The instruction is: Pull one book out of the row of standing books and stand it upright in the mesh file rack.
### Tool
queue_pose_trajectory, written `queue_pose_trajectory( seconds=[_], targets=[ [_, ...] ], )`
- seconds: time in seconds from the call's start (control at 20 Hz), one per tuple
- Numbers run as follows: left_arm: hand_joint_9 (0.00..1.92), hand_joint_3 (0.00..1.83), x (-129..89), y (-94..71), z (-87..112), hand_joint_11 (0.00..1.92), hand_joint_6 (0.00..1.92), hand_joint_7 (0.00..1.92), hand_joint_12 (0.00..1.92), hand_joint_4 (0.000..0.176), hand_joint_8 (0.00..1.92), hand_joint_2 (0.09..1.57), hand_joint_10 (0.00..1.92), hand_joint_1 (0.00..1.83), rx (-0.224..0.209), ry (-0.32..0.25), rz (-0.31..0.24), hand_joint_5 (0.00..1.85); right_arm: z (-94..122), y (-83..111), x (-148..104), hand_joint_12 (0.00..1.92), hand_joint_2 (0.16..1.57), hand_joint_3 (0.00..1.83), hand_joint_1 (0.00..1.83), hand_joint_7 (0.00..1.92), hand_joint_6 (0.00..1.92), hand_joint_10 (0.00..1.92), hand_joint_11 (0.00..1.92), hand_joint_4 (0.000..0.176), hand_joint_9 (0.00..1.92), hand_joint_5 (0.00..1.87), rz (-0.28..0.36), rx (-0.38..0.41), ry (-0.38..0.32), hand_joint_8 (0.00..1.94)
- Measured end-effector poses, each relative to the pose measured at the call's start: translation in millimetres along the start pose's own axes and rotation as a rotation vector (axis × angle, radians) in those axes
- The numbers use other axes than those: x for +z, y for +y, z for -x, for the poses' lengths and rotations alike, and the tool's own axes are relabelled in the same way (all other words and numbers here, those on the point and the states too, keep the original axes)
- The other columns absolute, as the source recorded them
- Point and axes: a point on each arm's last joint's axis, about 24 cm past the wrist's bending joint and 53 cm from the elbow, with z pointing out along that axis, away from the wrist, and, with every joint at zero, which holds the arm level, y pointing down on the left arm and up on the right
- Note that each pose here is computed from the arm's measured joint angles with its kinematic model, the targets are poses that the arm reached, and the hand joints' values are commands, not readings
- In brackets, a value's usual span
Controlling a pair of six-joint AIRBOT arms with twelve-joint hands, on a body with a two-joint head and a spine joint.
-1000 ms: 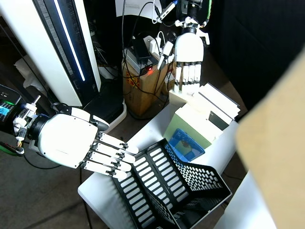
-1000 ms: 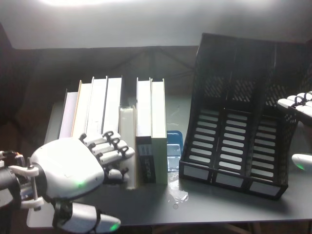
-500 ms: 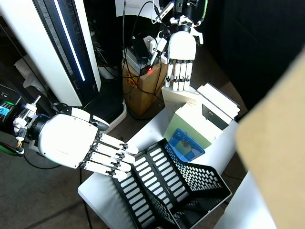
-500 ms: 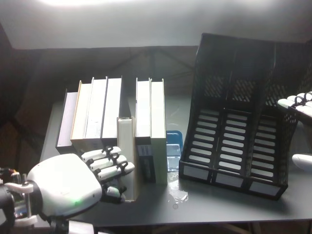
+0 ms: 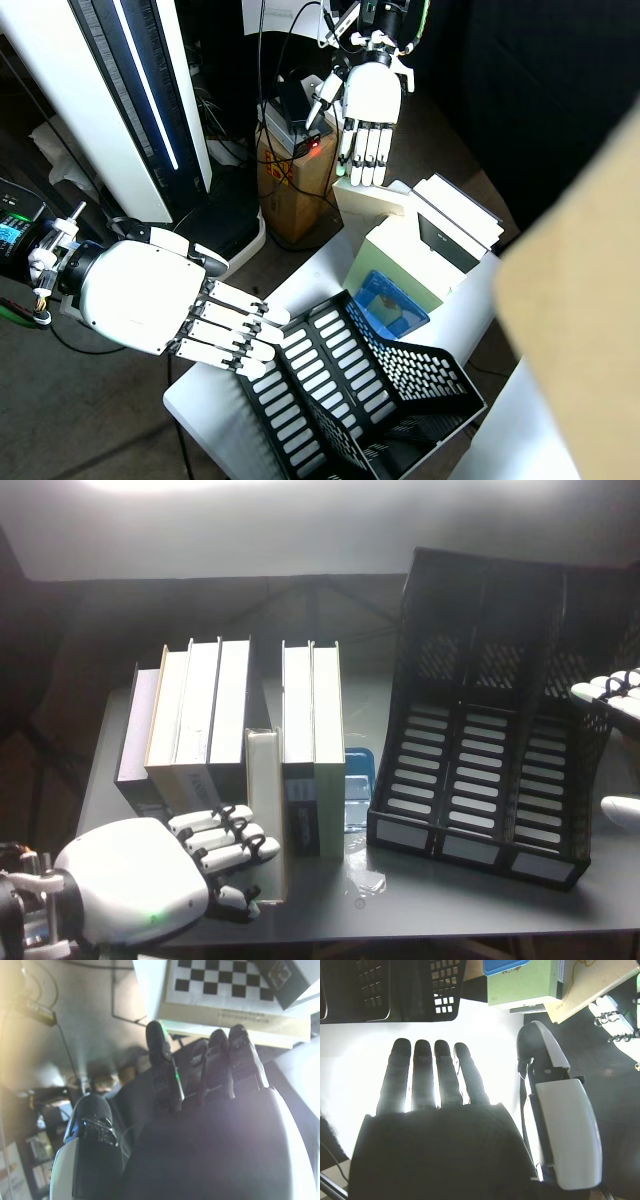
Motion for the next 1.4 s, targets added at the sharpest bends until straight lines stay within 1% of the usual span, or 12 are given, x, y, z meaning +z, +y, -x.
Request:
queue_pose_trajectory(
  seconds=[0.15, 0.3, 0.4, 0.45, 0.65, 0.75, 0.8, 0.85, 0.95, 1.15, 1.35, 1.4],
  targets=[
    [0.00, 0.00, -0.4, -0.2, -2.0, 0.00, 0.01, 0.00, 0.00, 0.013, 0.00, 1.19, 0.00, 0.00, -0.003, 0.006, -0.001, 0.56, -0.2, -0.6, 0.0, 0.00, 1.30, 0.00, 0.44, 0.00, 0.00, 0.00, 0.00, 0.000, 0.00, 0.00, -0.002, 0.002, 0.001, 0.00],
    [0.00, 0.01, -8.0, 3.7, 2.2, 0.00, 0.01, 0.00, 0.00, 0.026, 0.00, 1.21, 0.00, 0.00, -0.012, 0.002, 0.018, 0.56, -0.4, -1.1, 0.0, 0.00, 1.30, 0.00, 0.45, 0.00, 0.00, 0.00, 0.00, 0.000, 0.00, 0.00, -0.004, 0.005, 0.002, 0.00],
    [0.00, 0.01, -15.1, 5.7, 16.3, 0.00, 0.00, 0.00, 0.00, 0.012, 0.00, 1.22, 0.00, 0.00, -0.001, -0.040, 0.025, 0.53, -0.8, -1.3, 0.0, 0.00, 1.30, 0.00, 0.46, 0.00, 0.00, 0.00, 0.00, 0.000, 0.00, 0.00, -0.004, 0.005, 0.004, 0.00],
    [0.00, 0.01, -19.1, 6.3, 27.5, 0.00, 0.00, 0.00, 0.00, 0.030, 0.00, 1.21, 0.00, 0.00, 0.005, -0.075, 0.024, 0.50, -1.4, -0.4, 0.0, 0.00, 1.29, 0.00, 0.45, 0.00, 0.00, 0.00, 0.00, 0.000, 0.00, 0.00, -0.001, 0.002, 0.006, 0.00],
    [0.00, 0.03, -32.2, 8.6, 61.8, 0.00, 0.00, 0.00, 0.00, 0.044, 0.00, 1.26, 0.00, 0.00, 0.016, -0.195, 0.036, 0.46, -3.1, 10.7, -2.8, 0.00, 1.31, 0.00, 0.45, 0.00, 0.00, 0.00, 0.00, 0.000, 0.00, 0.00, 0.034, -0.023, 0.030, 0.00],
    [0.00, 0.04, -44.0, 15.1, 84.8, 0.00, 0.00, 0.00, 0.00, 0.044, 0.00, 1.30, 0.00, 0.00, 0.028, -0.277, 0.061, 0.36, -0.1, 26.3, -3.0, 0.00, 1.29, 0.00, 0.43, 0.00, 0.00, 0.00, 0.00, 0.000, 0.00, 0.00, 0.085, -0.044, 0.042, 0.00],
    [0.00, 0.02, -50.9, 20.9, 94.9, 0.00, 0.00, 0.00, 0.00, 0.019, 0.00, 1.35, 0.00, 0.00, 0.032, -0.317, 0.083, 0.27, 0.9, 33.8, -2.6, 0.00, 1.29, 0.00, 0.49, 0.00, 0.00, 0.00, 0.00, 0.000, 0.00, 0.00, 0.111, -0.053, 0.048, 0.00],
    [0.00, 0.02, -56.9, 26.8, 103.1, 0.00, 0.00, 0.00, 0.00, 0.015, 0.00, 1.36, 0.00, 0.00, 0.025, -0.349, 0.103, 0.19, 0.9, 41.4, -1.8, 0.00, 1.28, 0.00, 0.53, 0.00, 0.00, 0.00, 0.00, 0.000, 0.00, 0.00, 0.137, -0.053, 0.055, 0.00],
    [0.00, 0.01, -64.9, 37.9, 112.9, 0.00, 0.00, 0.00, 0.00, 0.020, 0.00, 1.37, 0.00, 0.00, -0.002, -0.402, 0.141, 0.09, 0.4, 60.2, 0.8, 0.00, 1.26, 0.00, 0.59, 0.00, 0.00, 0.00, 0.00, 0.000, 0.00, 0.00, 0.195, -0.069, 0.070, 0.00],
    [0.00, 0.00, -80.6, 58.3, 126.7, 0.00, 0.00, 0.00, 0.00, 0.058, 0.00, 1.31, 0.00, 0.11, -0.044, -0.489, 0.197, 0.00, -5.5, 107.1, 11.0, 0.00, 1.19, 0.00, 0.62, 0.00, 0.00, 0.00, 0.00, 0.000, 0.00, 0.00, 0.325, -0.159, 0.121, 0.00],
    [0.00, 0.00, -93.5, 78.6, 143.1, 0.00, 0.00, 0.00, 0.00, 0.053, 0.00, 1.27, 0.00, 0.12, -0.078, -0.564, 0.254, 0.00, -27.9, 135.8, 24.0, 0.00, 1.10, 0.00, 0.70, 0.00, 0.00, 0.00, 0.00, 0.000, 0.00, 0.00, 0.411, -0.223, 0.210, 0.00],
    [0.00, 0.00, -95.4, 81.2, 143.6, 0.00, 0.00, 0.00, 0.00, 0.067, 0.00, 1.27, 0.00, 0.09, -0.080, -0.570, 0.261, 0.00, -35.5, 144.6, 27.7, 0.00, 1.08, 0.00, 0.75, 0.00, 0.00, 0.00, 0.00, 0.000, 0.00, 0.00, 0.437, -0.247, 0.236, 0.00]
  ],
)
